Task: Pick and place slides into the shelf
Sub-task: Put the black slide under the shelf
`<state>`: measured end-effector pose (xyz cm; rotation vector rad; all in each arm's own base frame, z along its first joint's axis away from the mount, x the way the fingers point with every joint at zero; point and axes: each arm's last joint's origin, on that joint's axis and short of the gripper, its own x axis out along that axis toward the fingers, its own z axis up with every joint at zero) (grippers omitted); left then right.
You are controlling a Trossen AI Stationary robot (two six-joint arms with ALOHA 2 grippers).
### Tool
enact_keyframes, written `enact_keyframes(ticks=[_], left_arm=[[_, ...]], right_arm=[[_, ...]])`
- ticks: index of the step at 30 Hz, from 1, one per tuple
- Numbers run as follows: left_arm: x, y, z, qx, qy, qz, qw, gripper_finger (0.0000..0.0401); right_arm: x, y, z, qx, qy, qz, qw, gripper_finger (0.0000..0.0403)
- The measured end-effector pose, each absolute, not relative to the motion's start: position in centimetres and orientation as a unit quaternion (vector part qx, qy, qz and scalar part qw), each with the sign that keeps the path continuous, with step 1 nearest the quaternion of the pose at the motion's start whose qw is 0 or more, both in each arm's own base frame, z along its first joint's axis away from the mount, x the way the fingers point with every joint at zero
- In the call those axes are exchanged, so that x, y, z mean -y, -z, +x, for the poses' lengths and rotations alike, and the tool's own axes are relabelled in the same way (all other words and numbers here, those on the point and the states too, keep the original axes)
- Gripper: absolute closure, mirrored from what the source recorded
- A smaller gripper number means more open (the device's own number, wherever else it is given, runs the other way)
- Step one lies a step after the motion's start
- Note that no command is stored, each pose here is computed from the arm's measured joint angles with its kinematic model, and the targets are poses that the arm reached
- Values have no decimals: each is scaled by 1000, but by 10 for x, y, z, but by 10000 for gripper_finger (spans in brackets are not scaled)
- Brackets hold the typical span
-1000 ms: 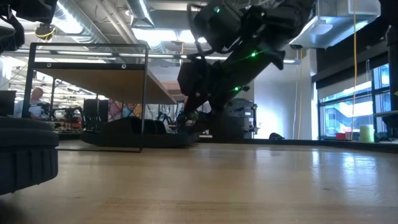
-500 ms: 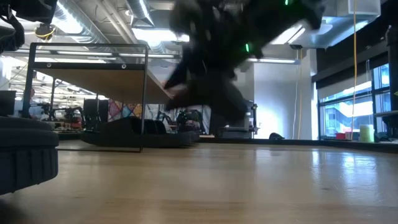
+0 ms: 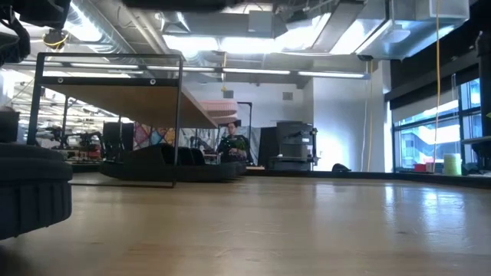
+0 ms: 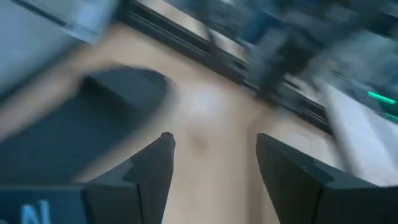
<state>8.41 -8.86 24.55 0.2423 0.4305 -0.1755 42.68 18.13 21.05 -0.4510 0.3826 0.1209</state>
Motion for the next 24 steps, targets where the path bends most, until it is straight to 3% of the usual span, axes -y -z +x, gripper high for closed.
enact_keyframes(ticks=[4, 13, 24], left_arm=[[89, -245, 84, -213, 87, 120, 966, 184], [89, -246, 84, -212, 87, 119, 966, 184], [89, -246, 84, -211, 87, 118, 966, 184]], right_arm=[[-190, -205, 436, -156, -130, -198, 959, 177], [-208, -160, 476, -155, -125, -171, 965, 177], [-219, -139, 516, -173, -119, -163, 964, 177]])
